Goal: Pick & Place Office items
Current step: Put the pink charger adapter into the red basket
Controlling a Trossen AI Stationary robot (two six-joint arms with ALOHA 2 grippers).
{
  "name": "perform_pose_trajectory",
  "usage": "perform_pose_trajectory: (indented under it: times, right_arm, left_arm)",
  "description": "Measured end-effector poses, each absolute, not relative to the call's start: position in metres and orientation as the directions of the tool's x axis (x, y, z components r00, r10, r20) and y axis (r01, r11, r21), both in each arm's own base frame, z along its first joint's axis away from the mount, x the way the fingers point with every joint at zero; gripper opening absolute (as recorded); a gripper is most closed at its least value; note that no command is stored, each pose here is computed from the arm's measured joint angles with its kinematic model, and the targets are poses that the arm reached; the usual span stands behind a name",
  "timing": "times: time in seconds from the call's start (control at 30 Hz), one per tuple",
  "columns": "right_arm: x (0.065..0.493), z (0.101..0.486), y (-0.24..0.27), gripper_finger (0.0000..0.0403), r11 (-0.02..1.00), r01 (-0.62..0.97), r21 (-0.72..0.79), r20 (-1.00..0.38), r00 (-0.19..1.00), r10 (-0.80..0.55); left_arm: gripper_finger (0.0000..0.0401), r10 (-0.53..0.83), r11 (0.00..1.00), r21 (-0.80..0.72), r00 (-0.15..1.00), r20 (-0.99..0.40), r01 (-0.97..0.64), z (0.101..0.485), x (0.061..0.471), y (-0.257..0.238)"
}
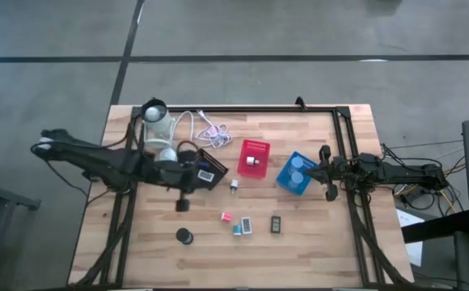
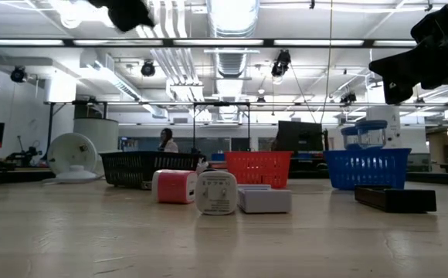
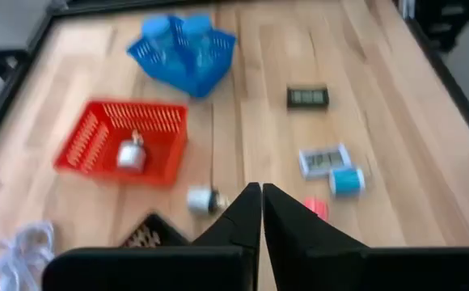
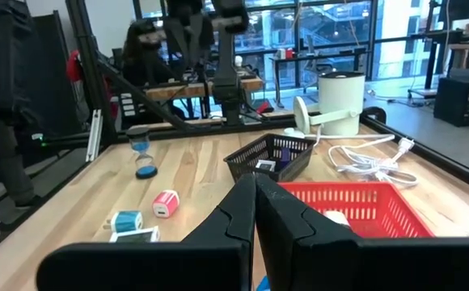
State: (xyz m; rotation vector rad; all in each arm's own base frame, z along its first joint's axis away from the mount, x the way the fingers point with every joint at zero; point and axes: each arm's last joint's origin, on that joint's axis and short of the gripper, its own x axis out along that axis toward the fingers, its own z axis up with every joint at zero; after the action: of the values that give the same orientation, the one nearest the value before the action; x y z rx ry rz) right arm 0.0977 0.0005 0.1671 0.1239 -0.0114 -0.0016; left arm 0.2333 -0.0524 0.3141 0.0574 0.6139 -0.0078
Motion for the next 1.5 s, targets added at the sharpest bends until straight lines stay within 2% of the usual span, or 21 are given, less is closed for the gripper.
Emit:
perform_pose_trajectory:
  times: [0.17,0.3,0.53,0.63,0.8,0.97,1.13,1.5]
  right_arm:
    - [0.098,0.167,0.000,0.0008,0.992,0.001,0.124,0.009,1.000,-0.002]
    - [0.098,0.167,0.000,0.0008,0.992,0.001,0.123,0.008,1.000,-0.002]
    - [0.098,0.167,0.001,0.0008,0.993,0.001,0.121,0.009,1.000,-0.002]
    - [0.098,0.167,0.000,0.0008,0.993,0.001,0.121,0.009,1.000,-0.002]
    - [0.098,0.167,0.001,0.0008,0.992,0.001,0.123,0.009,1.000,-0.002]
    - [0.098,0.167,0.001,0.0008,0.992,0.001,0.123,0.009,1.000,-0.002]
    - [0.098,0.167,0.000,0.0008,0.993,0.001,0.120,0.009,1.000,-0.002]
    - [0.098,0.167,0.000,0.0008,0.993,0.002,0.120,0.009,1.000,-0.003]
  left_arm:
    - [0.0040,0.003,0.996,0.066,0.742,-0.670,0.055,0.308,0.269,-0.064]
    - [0.0072,-0.037,0.996,0.030,0.677,-0.735,0.087,0.301,0.290,-0.071]
    - [0.0153,-0.133,0.986,-0.054,0.564,-0.815,0.155,0.275,0.320,-0.089]
    - [0.0192,-0.128,0.986,-0.054,0.495,-0.859,0.160,0.256,0.327,-0.095]
    - [0.0252,-0.114,0.989,-0.057,0.448,-0.887,0.138,0.238,0.336,-0.098]
    - [0.0294,-0.130,0.986,-0.077,0.380,-0.916,0.151,0.217,0.343,-0.101]
    - [0.0312,-0.143,0.981,-0.087,0.345,-0.928,0.172,0.200,0.350,-0.104]
    - [0.0310,-0.166,0.973,-0.098,0.338,-0.926,0.210,0.180,0.361,-0.103]
